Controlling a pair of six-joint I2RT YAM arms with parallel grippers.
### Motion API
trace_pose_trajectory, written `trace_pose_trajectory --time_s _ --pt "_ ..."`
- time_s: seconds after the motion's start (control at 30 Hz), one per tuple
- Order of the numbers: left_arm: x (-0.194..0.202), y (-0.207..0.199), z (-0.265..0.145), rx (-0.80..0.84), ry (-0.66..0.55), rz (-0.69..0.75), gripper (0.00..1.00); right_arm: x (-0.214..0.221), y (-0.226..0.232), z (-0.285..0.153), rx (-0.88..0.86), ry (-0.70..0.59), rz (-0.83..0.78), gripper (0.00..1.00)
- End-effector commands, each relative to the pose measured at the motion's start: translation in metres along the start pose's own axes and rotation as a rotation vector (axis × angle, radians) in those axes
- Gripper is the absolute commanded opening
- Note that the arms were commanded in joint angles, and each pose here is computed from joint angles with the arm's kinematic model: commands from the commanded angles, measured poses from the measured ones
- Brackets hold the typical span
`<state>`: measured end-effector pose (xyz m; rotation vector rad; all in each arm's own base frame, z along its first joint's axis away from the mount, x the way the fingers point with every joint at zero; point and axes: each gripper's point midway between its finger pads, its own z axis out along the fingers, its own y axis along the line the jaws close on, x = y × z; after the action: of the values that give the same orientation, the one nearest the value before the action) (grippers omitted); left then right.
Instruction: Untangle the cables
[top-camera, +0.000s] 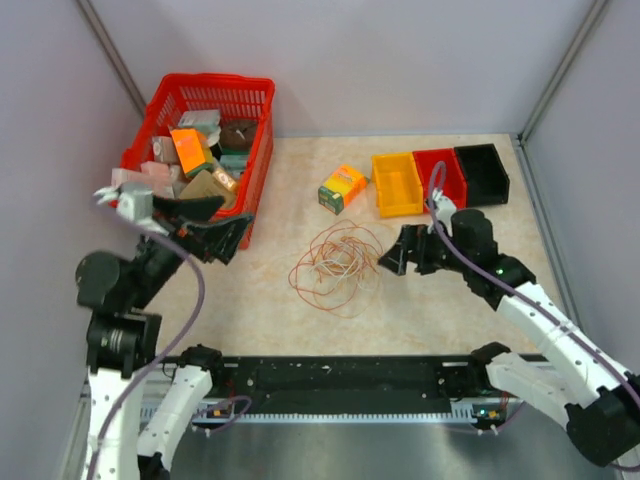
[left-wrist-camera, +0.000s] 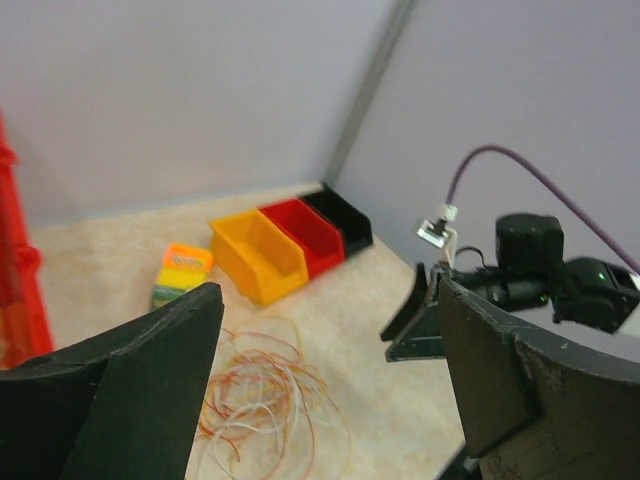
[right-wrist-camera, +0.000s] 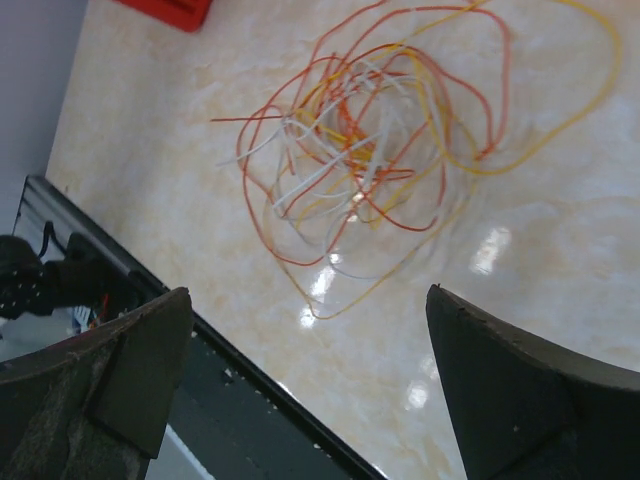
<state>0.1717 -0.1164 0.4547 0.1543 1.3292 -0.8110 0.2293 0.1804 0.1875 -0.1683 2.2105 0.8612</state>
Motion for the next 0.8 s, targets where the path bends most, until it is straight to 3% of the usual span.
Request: trace_pose_trajectory --time_s 0.0,0.1,0.2,0.4,0.5,0.77 --pt "0.070 -0.012 0.033 0.218 0.332 -0.151 0.94 -0.004 0.049 0.017 -0.132 -0.012 -0.080 0.99" --pt "0.099 -0.024 0.048 0.205 0.353 -0.065 0.95 0.013 0.047 0.031 -0.143 0.022 -0.068 0.96" --pt "0.148 -0.051 0.058 0.262 0.466 -0.051 0.90 0.020 0.027 0.040 -0.076 0.008 -0.065 0.90" --pt "0.258 -0.042 0.068 0.134 0.680 0.049 0.79 0.021 -0.004 0.051 -0.024 0.011 -0.044 0.57" --pt "0.291 -0.038 0.068 0.111 0.722 0.070 0.74 0.028 -0.001 0.061 -0.088 0.030 -0.052 0.32" --pt "0.340 -0.026 0.076 0.082 0.745 0.064 0.58 0.036 0.004 0.086 -0.178 0.058 -0.029 0.31"
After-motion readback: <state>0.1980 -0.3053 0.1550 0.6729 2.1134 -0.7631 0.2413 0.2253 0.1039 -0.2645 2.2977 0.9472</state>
